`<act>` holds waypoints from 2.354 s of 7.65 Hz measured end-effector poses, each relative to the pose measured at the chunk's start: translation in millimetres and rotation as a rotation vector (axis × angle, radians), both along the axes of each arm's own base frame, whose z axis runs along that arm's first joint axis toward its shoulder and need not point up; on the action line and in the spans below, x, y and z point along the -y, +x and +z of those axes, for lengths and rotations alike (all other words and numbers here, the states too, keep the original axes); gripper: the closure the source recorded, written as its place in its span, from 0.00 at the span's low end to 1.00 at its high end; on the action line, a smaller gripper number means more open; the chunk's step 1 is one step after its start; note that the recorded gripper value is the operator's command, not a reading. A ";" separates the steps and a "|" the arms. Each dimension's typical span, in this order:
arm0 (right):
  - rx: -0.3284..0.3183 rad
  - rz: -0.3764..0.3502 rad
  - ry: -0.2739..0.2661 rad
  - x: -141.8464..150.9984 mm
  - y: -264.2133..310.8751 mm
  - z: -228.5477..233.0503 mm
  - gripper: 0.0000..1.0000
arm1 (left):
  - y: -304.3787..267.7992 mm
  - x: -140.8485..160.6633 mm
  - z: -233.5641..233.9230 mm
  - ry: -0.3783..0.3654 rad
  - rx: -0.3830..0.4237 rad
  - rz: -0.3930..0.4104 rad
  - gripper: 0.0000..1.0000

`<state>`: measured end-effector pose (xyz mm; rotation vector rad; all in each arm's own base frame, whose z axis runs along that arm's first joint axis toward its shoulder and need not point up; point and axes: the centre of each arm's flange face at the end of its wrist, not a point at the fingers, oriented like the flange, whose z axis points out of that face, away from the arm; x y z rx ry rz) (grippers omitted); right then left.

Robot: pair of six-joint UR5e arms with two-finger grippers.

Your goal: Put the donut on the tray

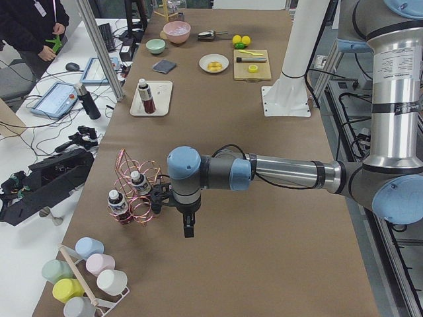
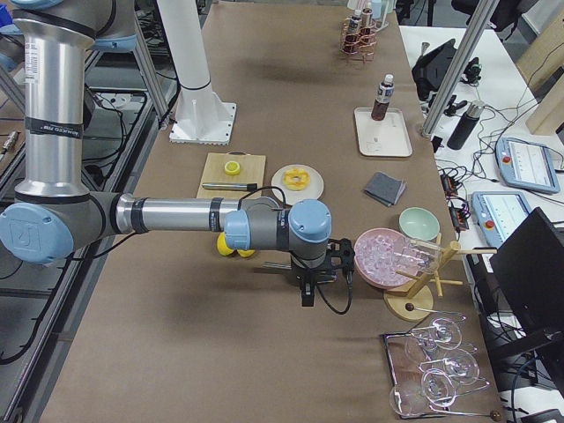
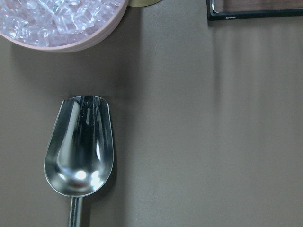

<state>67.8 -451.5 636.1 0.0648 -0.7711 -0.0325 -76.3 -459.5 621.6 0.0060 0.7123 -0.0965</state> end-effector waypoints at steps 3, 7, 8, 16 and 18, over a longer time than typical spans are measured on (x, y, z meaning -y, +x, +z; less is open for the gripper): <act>0.011 0.001 0.003 1.3 -0.6 -3.6 0.00 | 0.0 0.2 0.5 -0.001 -0.001 0.000 0.02; 0.028 0.001 0.000 1.7 -1.9 -5.4 0.00 | 0.0 -0.4 2.2 -0.006 0.000 0.000 0.02; 0.025 0.000 0.000 1.5 -1.8 -5.0 0.00 | 0.0 -0.5 2.2 -0.006 0.000 0.000 0.02; 0.024 0.000 0.002 1.3 -1.7 -3.4 0.00 | 0.0 2.0 -1.4 0.002 0.000 0.000 0.02; 0.027 -0.003 0.009 3.7 -4.1 -7.2 0.00 | -0.1 2.4 -1.9 0.003 0.000 0.000 0.02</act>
